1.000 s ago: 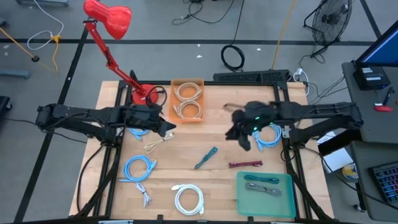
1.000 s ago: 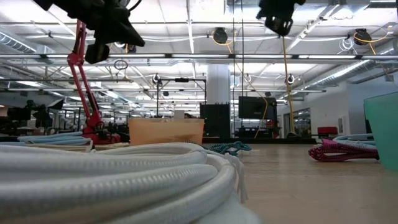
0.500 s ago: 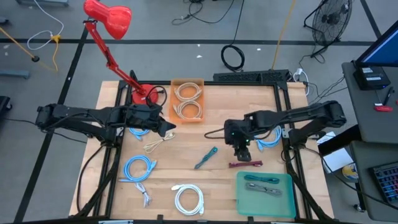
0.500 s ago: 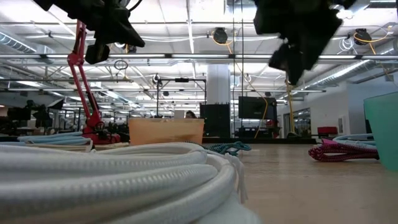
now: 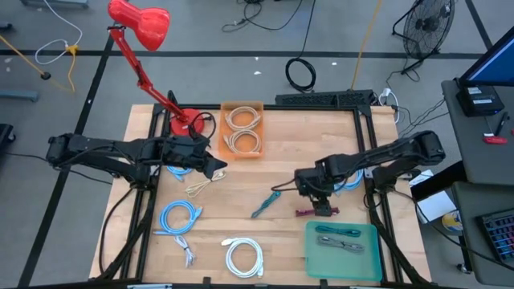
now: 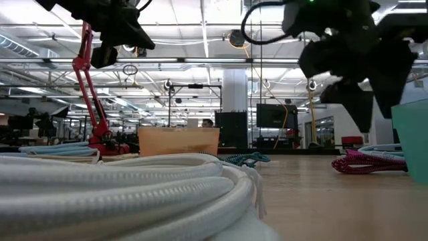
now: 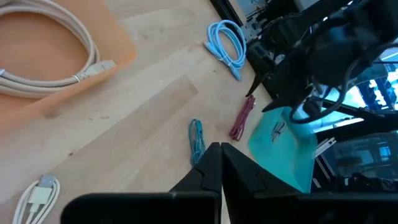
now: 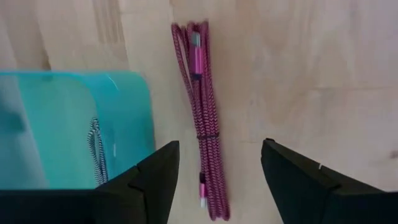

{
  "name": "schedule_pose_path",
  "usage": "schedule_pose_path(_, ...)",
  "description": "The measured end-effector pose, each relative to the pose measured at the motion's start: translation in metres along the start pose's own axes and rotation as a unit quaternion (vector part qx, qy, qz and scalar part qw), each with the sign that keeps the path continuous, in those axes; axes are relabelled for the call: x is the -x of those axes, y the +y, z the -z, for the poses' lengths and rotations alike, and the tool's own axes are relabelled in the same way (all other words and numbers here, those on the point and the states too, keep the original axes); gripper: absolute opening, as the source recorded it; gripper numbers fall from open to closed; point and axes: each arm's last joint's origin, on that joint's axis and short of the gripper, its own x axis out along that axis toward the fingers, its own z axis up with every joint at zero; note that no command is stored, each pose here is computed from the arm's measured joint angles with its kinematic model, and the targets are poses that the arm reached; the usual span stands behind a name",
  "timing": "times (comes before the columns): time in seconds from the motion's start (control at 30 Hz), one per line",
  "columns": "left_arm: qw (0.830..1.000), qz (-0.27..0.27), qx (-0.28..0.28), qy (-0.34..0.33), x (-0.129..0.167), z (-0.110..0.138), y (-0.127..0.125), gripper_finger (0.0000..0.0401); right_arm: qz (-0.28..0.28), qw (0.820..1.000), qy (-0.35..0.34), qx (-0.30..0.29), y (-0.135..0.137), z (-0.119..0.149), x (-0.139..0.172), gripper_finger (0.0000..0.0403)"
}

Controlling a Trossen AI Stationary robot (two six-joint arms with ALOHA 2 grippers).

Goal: Pick & Place USB Port
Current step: Put the top left light blue wire cable into the orange bin

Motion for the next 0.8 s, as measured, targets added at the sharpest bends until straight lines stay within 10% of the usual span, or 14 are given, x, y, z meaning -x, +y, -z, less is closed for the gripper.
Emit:
schedule_pose_path(0.27, 1.000, -0.009, -0.007, 0.000, 0.000, 0.000, 0.001, 0.0020, -0.017, 0.999, -0.046, -0.013, 0.007, -0.003, -0.014, 0.0219)
schedule_pose_path(0.4, 0.994, -0.095, 0.000, 0.048, 0.002, 0.007, 0.020, 0.0010, -0.030, 0.995, -0.093, -0.022, 0.004, -0.013, -0.011, 0.0219)
schedule_pose_path(0.57, 0.960, -0.246, 0.011, 0.132, 0.014, 0.021, 0.048, 0.0010, -0.039, 0.989, -0.139, -0.039, -0.002, -0.023, -0.006, 0.0219)
schedule_pose_path(0.8, 0.907, -0.326, -0.018, 0.267, 0.034, 0.042, 0.061, 0.0046, -0.047, 0.981, -0.175, -0.066, -0.010, -0.031, -0.001, 0.0219)
